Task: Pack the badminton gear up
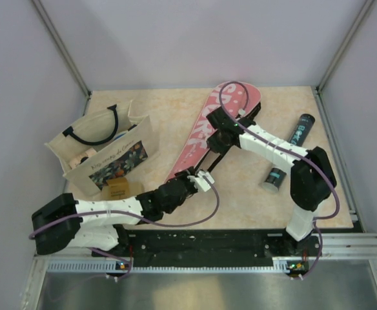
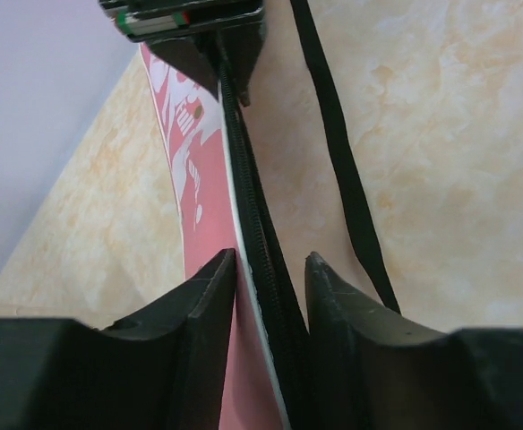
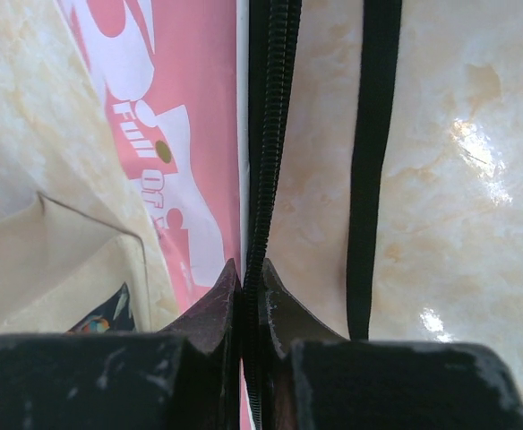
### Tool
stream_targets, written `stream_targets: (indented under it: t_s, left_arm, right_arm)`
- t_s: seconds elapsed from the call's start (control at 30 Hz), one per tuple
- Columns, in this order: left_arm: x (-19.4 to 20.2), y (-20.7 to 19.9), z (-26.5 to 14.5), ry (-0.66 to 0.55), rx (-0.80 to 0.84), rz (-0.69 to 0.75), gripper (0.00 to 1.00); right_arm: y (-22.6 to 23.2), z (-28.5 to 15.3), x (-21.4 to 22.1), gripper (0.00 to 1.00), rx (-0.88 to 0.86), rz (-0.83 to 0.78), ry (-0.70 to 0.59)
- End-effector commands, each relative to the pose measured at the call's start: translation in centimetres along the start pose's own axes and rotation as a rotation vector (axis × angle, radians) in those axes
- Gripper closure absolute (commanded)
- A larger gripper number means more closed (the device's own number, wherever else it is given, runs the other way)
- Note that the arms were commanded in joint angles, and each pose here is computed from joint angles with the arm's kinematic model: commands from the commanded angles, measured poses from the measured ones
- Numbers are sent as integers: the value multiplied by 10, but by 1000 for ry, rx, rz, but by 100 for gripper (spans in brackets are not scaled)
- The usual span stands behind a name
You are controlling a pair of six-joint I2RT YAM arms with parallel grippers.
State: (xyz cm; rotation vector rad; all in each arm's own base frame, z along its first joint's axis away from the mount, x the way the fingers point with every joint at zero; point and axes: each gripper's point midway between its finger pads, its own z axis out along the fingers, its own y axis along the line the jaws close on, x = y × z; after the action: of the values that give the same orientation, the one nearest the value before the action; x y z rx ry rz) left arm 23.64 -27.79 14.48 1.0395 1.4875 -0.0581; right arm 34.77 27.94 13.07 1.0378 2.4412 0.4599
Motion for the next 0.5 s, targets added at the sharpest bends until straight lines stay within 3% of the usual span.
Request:
stream_targets:
  t_s: [0.0, 0.23, 0.37, 0.47]
  left_arm:
    - [-17, 31, 4, -13, -156, -70, 67]
    - [-12, 49, -2, 100, -216, -211, 99]
    - [-18, 50, -10, 81, -188, -278, 100]
    - [-24, 51, -17, 49, -172, -382, 100]
  right_arm:
    - [18, -21, 2, 100, -118, 36, 47]
    - [20, -28, 2, 100, -241, -60, 33]
    - [19, -34, -1, 98, -340, -156, 17]
    - [19, -42, -3, 82, -446, -263, 4]
